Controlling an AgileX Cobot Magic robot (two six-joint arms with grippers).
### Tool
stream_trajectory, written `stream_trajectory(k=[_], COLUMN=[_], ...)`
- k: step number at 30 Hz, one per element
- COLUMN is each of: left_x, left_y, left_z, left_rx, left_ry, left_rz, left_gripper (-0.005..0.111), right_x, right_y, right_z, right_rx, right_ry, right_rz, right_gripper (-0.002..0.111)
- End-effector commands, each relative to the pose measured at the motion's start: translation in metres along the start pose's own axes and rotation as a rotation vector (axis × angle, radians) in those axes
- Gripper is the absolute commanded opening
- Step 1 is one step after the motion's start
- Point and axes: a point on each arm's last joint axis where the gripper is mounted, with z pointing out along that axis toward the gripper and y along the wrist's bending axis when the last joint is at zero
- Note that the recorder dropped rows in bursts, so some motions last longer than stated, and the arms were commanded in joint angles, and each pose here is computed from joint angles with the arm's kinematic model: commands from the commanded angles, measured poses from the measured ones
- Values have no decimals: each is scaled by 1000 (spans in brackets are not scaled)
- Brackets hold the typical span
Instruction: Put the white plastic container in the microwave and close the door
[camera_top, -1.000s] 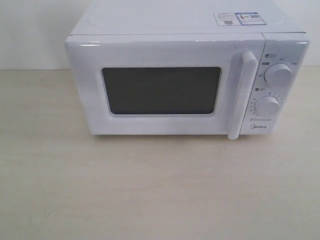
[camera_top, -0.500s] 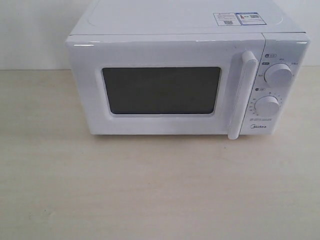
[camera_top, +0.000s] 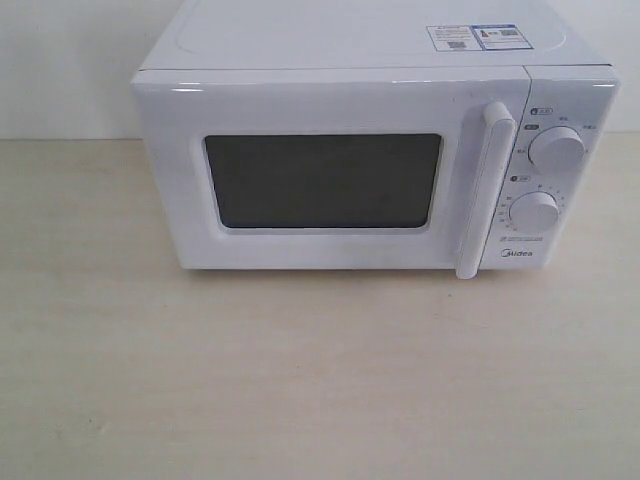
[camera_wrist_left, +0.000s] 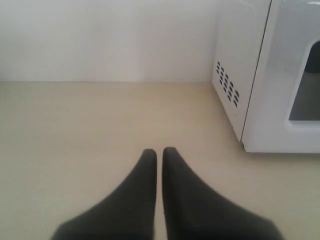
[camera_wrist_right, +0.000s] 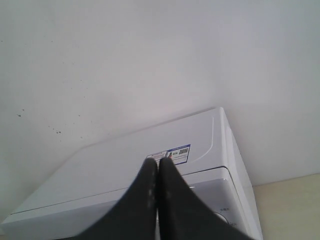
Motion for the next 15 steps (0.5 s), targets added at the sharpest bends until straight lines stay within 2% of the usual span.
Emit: stream_trajectory(k=[1,10,15], left_x=[4,6,6], left_y=[0,-4,-4], left_z=[0,0,0], left_rx=[0,62,64], left_ry=[30,55,55], left_rz=[35,32,32], left_gripper=[4,4,4], right_x=[-1,-1,-1], right_y=[-1,-1,-1], right_z=[-1,-1,-1], right_rx=[4,4,4], right_ry=[-6,-6,-6], right_rz=[-1,-1,-1], right_gripper=[0,0,0])
